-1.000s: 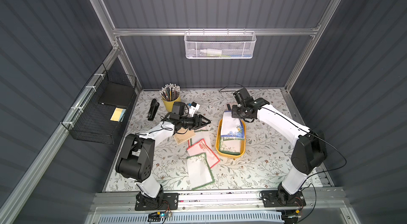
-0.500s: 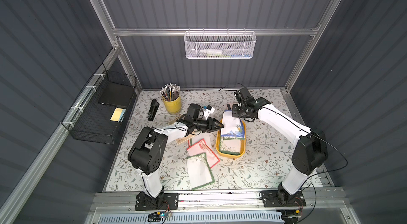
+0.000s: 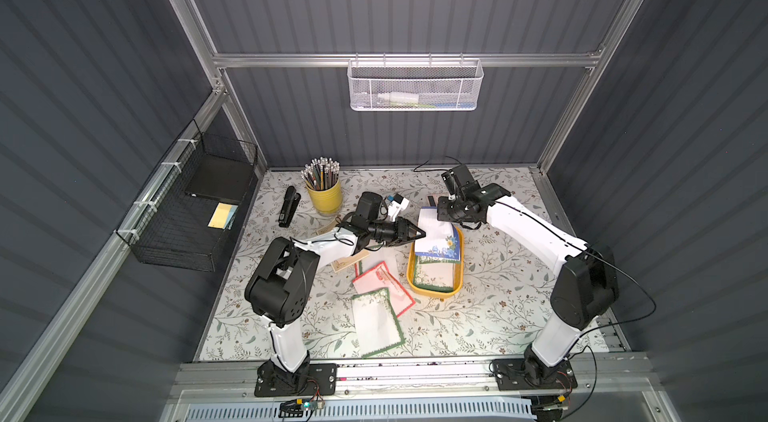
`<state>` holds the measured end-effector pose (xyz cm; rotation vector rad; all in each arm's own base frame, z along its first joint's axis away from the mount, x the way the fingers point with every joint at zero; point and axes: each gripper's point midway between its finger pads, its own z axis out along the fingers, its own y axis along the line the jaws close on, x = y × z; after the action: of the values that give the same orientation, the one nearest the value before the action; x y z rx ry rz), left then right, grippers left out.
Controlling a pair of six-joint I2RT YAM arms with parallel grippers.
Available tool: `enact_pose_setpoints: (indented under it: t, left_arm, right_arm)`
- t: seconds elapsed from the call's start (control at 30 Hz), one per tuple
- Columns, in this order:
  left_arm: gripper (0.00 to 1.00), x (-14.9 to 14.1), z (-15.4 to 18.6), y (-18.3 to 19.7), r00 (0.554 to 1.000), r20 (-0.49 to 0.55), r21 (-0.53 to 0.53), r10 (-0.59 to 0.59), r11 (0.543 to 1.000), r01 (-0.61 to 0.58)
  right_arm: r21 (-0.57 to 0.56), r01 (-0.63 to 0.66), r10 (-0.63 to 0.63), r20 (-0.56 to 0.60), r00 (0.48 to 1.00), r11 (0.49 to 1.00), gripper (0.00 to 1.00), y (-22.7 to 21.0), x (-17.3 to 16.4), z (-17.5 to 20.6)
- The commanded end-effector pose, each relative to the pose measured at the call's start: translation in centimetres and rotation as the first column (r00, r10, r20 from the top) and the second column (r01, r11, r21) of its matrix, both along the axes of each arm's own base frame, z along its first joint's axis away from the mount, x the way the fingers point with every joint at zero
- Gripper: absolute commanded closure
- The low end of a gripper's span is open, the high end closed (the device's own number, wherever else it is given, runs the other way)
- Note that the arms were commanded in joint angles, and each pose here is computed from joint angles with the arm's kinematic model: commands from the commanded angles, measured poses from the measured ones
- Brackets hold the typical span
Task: Take out the stationery paper from the storage box
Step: Adjust the stationery paper, then place the stationery paper in the storage box.
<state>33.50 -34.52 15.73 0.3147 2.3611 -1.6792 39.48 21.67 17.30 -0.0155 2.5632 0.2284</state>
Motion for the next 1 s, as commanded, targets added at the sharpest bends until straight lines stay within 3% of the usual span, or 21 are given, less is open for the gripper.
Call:
enact_pose_setpoints:
  t: [0.0,0.23,0.47,0.6,0.8,0.97]
  left_arm:
    - [0.83,0.5,0.6,-0.9,1.0,0.029,-0.018,-0.009,1.0,0.009]
    - [0.99,0.7,0.9,-1.0,0.999,0.031,-0.016,-0.008,1.0,0.009]
    - [1.0,1.1,1.8,-0.6,0.998,0.07,0.034,0.006,0.999,-0.008]
    - [1.0,1.9,3.2,0.4,0.992,0.12,0.072,0.042,0.996,-0.051]
    - [1.0,4.8,6.2,6.7,0.958,0.197,0.105,0.207,0.967,-0.231]
    - [1.0,6.6,10.4,14.9,0.85,0.321,0.15,0.418,0.864,-0.481]
  right_arm:
    - [0.003,-0.007,0.007,-0.001,1.0,1.0,1.0,0.1,0.1,0.1]
    - [-0.001,-0.016,0.016,-0.034,0.999,1.0,0.99,0.1,-0.4,-1.2]
    - [-0.03,-0.005,0.004,-0.058,0.998,1.0,0.77,-0.5,-0.8,-2.4]
    - [-0.05,0.008,-0.011,-0.055,0.998,0.999,0.73,-1.0,-0.8,-2.4]
    - [-0.064,0.024,-0.027,-0.049,0.998,0.998,0.69,-1.3,-0.8,-2.4]
    - [-0.068,0.021,-0.025,-0.062,0.998,0.997,0.69,-1.3,-0.9,-3.0]
